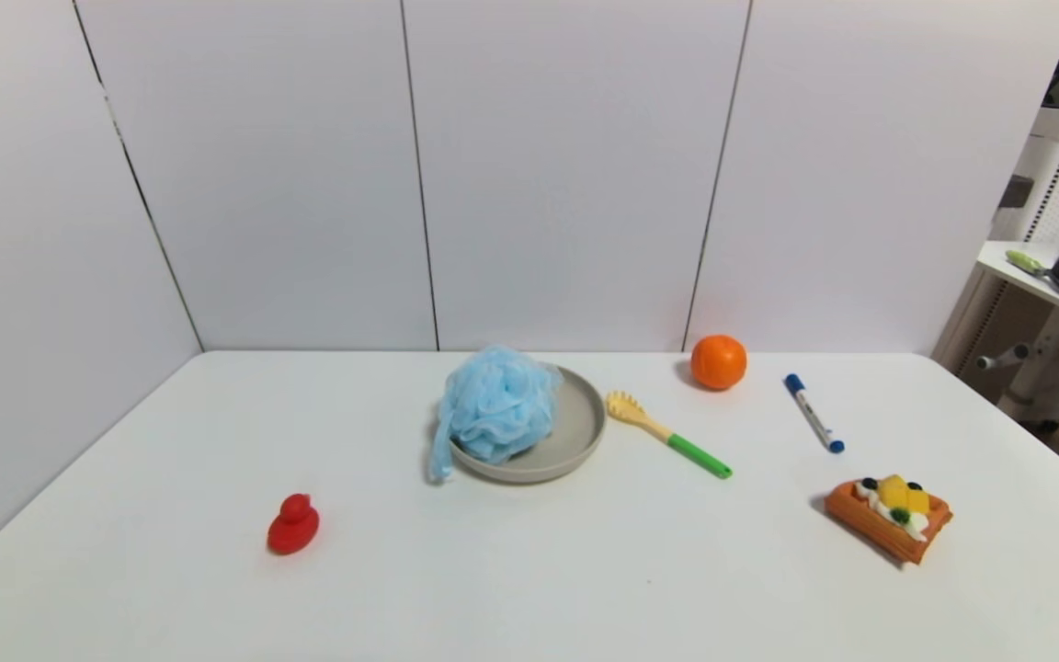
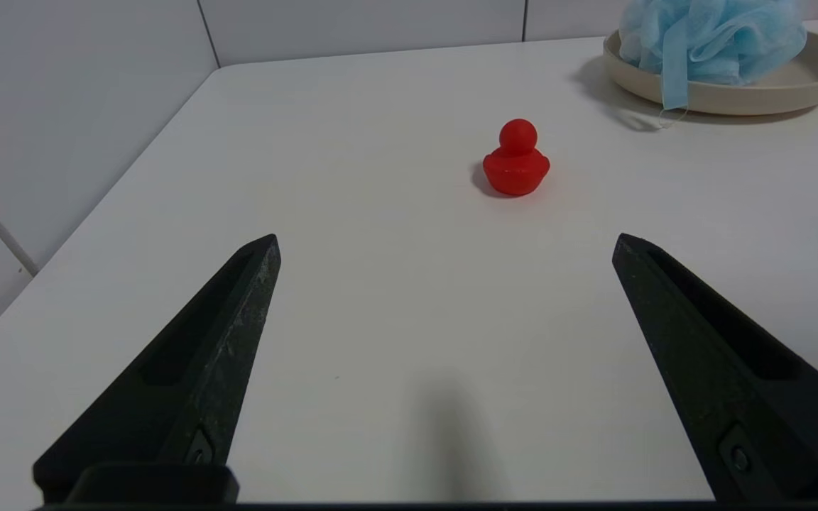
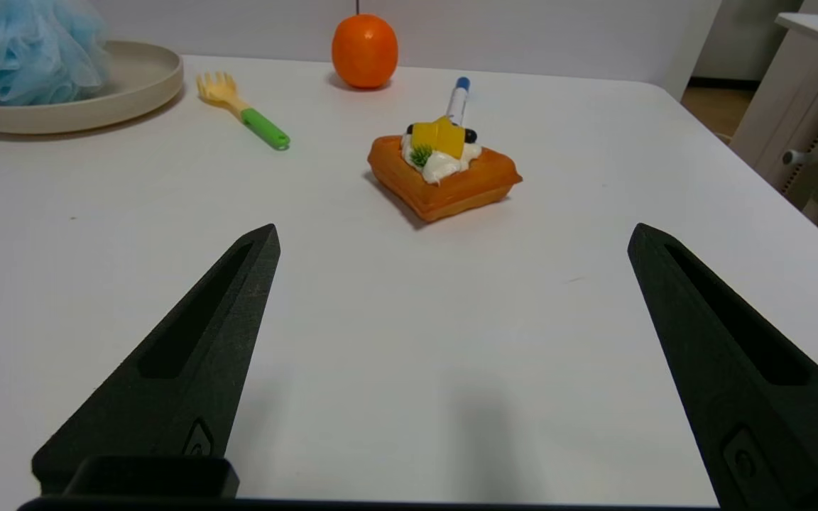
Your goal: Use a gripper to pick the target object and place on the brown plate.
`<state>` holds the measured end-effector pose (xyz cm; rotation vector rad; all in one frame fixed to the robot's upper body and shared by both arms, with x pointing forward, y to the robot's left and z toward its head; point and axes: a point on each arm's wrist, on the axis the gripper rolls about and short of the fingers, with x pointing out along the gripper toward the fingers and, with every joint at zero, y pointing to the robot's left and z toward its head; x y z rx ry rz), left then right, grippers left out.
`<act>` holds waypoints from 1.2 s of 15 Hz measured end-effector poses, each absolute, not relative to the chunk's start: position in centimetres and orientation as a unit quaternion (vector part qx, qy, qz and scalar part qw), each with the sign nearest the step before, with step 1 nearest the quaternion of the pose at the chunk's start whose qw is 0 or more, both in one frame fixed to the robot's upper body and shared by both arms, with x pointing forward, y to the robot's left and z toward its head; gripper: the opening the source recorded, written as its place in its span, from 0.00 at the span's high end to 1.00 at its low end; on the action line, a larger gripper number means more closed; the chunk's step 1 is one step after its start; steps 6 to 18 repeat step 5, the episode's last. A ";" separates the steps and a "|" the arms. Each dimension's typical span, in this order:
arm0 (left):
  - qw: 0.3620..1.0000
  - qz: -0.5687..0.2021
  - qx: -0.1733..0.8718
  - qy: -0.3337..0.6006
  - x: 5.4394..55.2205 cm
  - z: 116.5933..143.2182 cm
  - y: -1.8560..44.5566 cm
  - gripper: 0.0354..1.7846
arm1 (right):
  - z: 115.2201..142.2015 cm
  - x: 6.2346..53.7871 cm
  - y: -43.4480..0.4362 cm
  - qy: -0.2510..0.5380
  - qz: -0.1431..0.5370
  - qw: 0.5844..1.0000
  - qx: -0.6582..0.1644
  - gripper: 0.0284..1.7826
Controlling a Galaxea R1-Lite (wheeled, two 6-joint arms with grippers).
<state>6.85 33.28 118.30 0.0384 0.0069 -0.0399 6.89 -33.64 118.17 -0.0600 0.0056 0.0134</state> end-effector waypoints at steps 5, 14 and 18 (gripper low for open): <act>1.000 -0.020 0.020 0.003 6.9 118.3 33.3 0.06 | 118.2 6.9 -33.6 0.002 0.006 1.000 -0.018 0.05; 1.000 -0.020 0.020 0.003 6.9 118.3 33.3 0.06 | 118.2 6.9 -33.6 0.002 0.006 1.000 -0.018 0.05; 1.000 -0.020 0.020 0.003 6.9 118.3 33.3 0.06 | 118.2 6.9 -33.6 0.002 0.006 1.000 -0.018 0.05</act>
